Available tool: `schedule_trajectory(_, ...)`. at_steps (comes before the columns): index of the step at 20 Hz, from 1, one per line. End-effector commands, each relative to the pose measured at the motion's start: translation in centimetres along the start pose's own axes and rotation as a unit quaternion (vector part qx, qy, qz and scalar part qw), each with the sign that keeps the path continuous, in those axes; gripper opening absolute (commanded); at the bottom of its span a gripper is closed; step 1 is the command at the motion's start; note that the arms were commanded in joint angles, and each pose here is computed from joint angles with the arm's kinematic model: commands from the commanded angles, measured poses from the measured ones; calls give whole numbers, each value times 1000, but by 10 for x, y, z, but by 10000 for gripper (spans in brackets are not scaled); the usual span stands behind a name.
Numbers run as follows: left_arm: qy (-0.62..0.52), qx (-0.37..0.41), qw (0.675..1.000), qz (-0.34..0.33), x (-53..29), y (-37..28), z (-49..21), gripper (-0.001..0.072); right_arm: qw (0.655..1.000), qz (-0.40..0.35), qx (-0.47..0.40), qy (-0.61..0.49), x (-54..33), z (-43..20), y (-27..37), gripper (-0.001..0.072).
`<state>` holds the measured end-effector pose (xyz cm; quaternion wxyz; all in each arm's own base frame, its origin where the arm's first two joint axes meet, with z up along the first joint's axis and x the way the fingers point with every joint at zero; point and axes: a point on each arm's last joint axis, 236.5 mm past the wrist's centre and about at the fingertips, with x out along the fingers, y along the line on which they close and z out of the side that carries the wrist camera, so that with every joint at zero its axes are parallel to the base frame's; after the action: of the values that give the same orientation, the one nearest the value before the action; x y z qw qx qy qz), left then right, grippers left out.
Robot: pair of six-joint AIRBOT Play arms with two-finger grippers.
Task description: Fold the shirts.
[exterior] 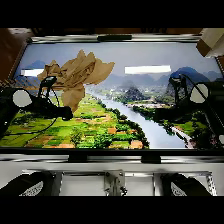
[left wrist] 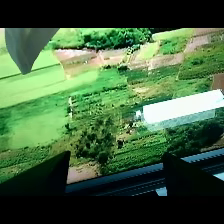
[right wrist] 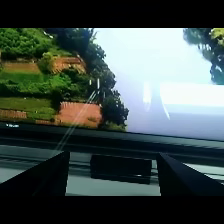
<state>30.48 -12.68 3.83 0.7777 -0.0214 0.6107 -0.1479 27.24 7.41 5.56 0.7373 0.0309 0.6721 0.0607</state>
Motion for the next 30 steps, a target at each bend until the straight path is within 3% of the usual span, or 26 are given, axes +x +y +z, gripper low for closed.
schedule_trajectory(1, 0, 0, 1000, 0, 0, 0, 0, 665, 1000, 0, 0, 0, 0, 0, 0, 655)
schedule_trajectory(17, 0, 0, 1000, 0, 0, 0, 0, 666, 1000, 1, 0, -2, 0, 1, 0, 655)
schedule_trajectory(22, -10, 0, 1000, -3, 1, -2, 5, 665, 998, 11, 0, -58, -2, 27, 5, 655)
schedule_trajectory(25, -47, -3, 999, -8, 4, -4, 25, 665, 998, 37, 3, -54, -2, 25, 17, 655)
schedule_trajectory(30, -144, -8, 989, 19, 0, 18, 122, 667, 997, 40, 17, -58, -2, 28, 19, 655)
